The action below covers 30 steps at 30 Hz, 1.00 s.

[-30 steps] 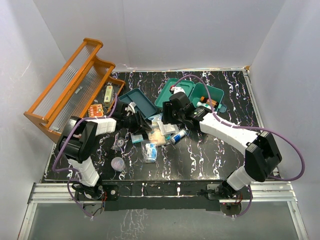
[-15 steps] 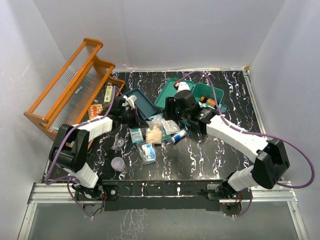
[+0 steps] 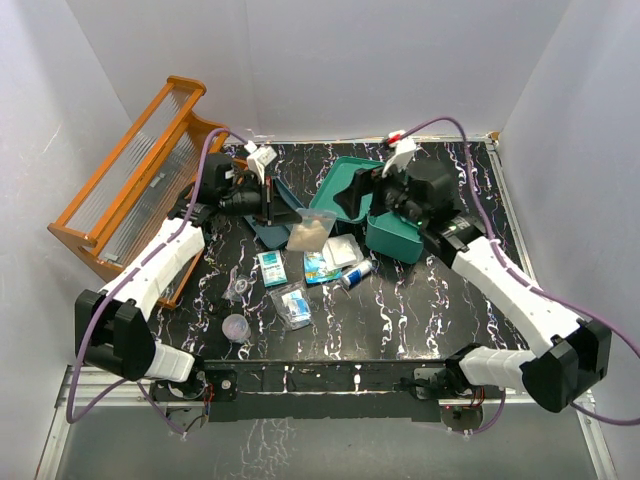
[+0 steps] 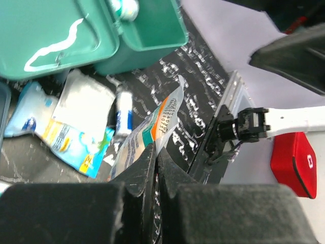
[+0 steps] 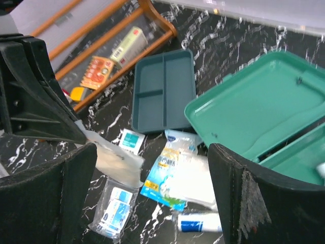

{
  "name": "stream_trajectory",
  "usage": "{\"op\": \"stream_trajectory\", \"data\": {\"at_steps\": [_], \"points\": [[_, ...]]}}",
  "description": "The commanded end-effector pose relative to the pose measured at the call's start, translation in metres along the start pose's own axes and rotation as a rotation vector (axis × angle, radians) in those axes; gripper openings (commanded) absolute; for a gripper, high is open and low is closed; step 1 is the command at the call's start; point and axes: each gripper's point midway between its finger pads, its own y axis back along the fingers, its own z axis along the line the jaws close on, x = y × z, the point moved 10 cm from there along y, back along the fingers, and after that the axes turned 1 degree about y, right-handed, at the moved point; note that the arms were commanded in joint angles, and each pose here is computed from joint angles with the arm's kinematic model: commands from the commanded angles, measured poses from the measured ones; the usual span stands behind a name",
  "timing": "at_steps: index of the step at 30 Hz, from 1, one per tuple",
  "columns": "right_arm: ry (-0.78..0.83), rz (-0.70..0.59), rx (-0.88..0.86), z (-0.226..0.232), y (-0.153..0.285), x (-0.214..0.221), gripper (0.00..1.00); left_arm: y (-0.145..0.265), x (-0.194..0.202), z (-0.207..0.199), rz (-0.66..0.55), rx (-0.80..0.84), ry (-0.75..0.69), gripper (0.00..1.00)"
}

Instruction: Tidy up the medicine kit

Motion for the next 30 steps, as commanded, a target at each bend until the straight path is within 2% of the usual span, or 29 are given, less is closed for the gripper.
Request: {"op": "stream_trajectory", "data": {"at_steps": [1, 5, 9, 14, 19, 24, 30], "points": [[0.136, -0.192, -0.278, -0.001, 0.031, -0.044, 0.90, 0.026, -0.034, -0.050, -0.057, 0.159, -0.148, 0.00], [0.223, -0.193, -0.435, -0.002, 0.044, -0.051, 0.89, 0.037, -0.056, -0.076, -0.128, 0.232, -0.197, 0.00], [0.244, -0.174, -0.575, 0.006, 0.042, -0.052, 0.88, 0.046, -0.073, -0.098, -0.197, 0.306, -0.239, 0.00], [0.222, -0.229, -0.644, 0.011, 0.036, -0.057, 0.87, 0.053, -0.085, -0.113, -0.259, 0.368, -0.266, 0.00], [0.207, -0.230, -0.719, 0.020, 0.029, -0.055, 0.82, 0.057, -0.092, -0.122, -0.306, 0.412, -0.259, 0.00], [0.225, -0.237, -0.728, 0.018, 0.022, -0.056, 0.74, 0.057, -0.094, -0.125, -0.334, 0.444, -0.248, 0.00], [0.198, -0.273, -0.785, 0.023, 0.018, -0.065, 0.55, 0.056, -0.092, -0.124, -0.341, 0.449, -0.238, 0.00]]}}
